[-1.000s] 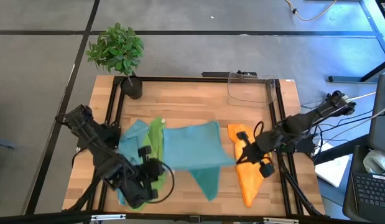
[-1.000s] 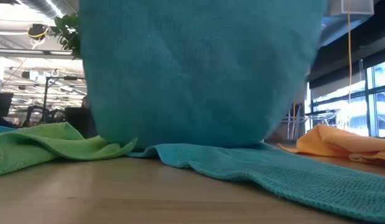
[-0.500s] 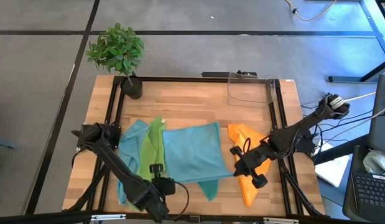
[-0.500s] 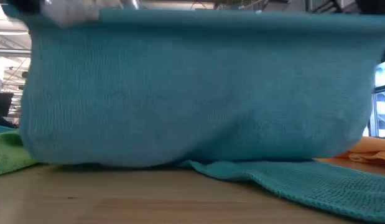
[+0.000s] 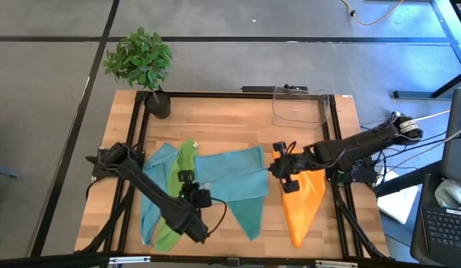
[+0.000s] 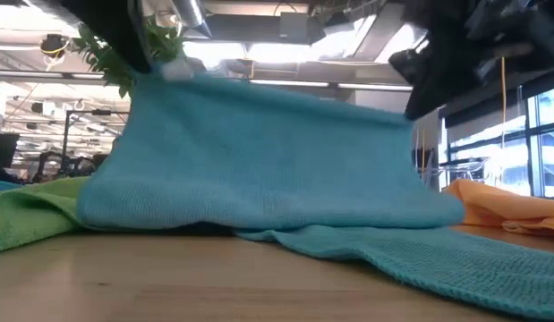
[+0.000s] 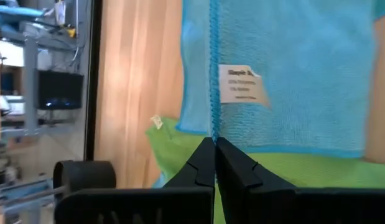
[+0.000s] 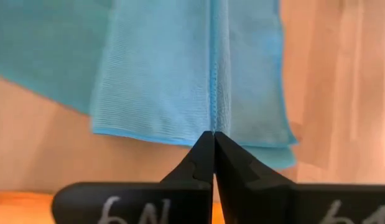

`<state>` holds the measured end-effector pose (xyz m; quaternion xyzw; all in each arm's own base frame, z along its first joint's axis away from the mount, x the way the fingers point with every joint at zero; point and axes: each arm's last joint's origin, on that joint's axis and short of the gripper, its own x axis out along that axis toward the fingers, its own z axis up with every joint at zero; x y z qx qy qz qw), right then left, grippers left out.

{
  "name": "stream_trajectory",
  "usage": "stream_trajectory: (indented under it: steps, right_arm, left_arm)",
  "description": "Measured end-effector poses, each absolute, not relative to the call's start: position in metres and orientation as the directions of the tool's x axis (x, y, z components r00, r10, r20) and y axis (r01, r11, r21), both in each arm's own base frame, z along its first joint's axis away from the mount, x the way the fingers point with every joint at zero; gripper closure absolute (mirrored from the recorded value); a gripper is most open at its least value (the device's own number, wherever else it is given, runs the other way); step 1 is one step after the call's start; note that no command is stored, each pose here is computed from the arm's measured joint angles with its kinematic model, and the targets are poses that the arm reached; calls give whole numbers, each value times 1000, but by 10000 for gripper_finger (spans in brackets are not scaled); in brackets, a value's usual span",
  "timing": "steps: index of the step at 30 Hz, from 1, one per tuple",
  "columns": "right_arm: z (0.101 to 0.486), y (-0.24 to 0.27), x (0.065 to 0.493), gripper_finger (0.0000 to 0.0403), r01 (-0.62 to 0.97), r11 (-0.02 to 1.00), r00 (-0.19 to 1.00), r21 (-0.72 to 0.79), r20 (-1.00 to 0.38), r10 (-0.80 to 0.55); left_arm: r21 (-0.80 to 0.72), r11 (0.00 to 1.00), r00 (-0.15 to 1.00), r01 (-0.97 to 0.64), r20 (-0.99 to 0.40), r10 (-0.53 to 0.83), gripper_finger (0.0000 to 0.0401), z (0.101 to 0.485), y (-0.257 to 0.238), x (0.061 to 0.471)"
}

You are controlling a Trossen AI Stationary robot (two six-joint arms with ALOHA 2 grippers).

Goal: Fold microfiber towels
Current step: Fold the right light blue microfiber towel

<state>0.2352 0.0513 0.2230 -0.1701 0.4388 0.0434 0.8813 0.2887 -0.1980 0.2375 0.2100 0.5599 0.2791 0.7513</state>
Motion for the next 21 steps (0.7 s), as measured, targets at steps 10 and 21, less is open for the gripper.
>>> stream_trajectory:
  steps: [10, 21]
  right_arm:
    - [201, 18, 241, 395, -110, 947, 681, -302, -717, -150]
    - [192, -5, 247, 393, -30, 953, 647, -302, -733, -211]
  left_arm:
    - [740, 655, 173, -152, -633, 755, 401, 171, -171, 272]
    - [800, 565, 194, -202, -533, 824, 401, 133, -137, 267]
